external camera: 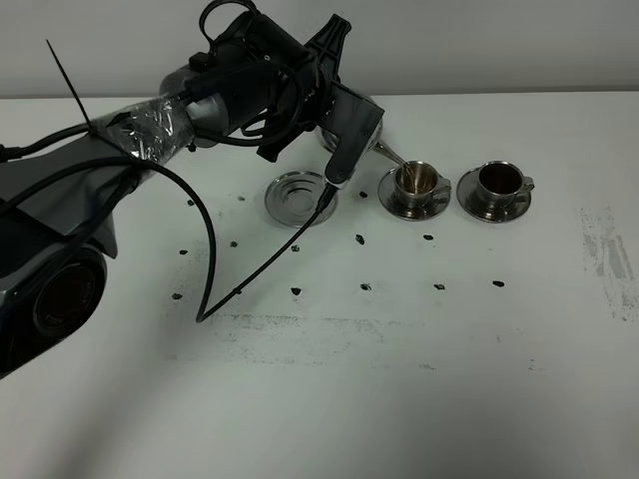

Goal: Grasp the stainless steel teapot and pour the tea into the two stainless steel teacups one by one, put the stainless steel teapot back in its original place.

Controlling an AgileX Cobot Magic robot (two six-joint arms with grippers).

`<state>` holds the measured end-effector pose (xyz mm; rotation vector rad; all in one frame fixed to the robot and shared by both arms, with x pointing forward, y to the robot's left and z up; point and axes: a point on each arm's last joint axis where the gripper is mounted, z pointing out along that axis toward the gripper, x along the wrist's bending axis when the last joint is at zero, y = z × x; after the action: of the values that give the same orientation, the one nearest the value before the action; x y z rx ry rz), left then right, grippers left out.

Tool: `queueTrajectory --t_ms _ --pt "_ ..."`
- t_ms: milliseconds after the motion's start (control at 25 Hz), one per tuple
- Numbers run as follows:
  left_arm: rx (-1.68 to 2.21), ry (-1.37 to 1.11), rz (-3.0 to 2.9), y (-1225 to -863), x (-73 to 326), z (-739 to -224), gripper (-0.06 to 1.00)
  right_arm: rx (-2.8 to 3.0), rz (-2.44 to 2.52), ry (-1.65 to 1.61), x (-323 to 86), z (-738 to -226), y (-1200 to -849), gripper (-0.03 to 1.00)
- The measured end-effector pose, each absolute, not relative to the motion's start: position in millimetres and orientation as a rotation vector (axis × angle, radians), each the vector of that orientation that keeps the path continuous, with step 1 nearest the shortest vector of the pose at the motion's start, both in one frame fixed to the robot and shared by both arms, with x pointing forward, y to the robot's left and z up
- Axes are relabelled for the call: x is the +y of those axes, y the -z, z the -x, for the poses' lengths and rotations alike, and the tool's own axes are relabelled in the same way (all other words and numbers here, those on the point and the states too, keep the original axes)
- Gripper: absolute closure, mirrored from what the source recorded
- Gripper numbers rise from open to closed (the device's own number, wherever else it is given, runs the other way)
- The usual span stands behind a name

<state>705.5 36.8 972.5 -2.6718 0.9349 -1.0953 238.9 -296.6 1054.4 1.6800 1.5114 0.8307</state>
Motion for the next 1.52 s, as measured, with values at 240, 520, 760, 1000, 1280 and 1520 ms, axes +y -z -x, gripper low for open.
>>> queueTrajectory --t_ms 240,520,760,1000,1280,1520 --pt "0.953 1.1 2.629 -964.6 35.6 -708.2 0.77 1.511 -1.68 -0.831 -296.6 -238.9 -1054.4 0.48" --pt "0.985 1.142 2.586 -965.4 31.5 -708.8 0.77 1.511 -1.68 -0.831 -296.6 -238.9 -1054.4 0.48" --pt "1.004 1.159 2.54 -967.0 32.1 -710.4 0.77 1.511 -1.68 -0.831 -296.6 -238.9 -1054.4 0.48" --pt "1.018 1.17 2.512 -968.1 32.4 -711.4 0.77 1.511 -1.68 -0.831 -296.6 -238.9 -1054.4 0.48" --pt "1.034 1.205 2.489 -969.8 31.1 -712.7 0.77 1.511 -1.68 -0.831 -296.6 -238.9 -1054.4 0.48" --pt "1.048 1.234 2.47 -971.3 30.0 -713.8 0.77 1.511 -1.68 -0.831 -296.6 -238.9 -1054.4 0.48"
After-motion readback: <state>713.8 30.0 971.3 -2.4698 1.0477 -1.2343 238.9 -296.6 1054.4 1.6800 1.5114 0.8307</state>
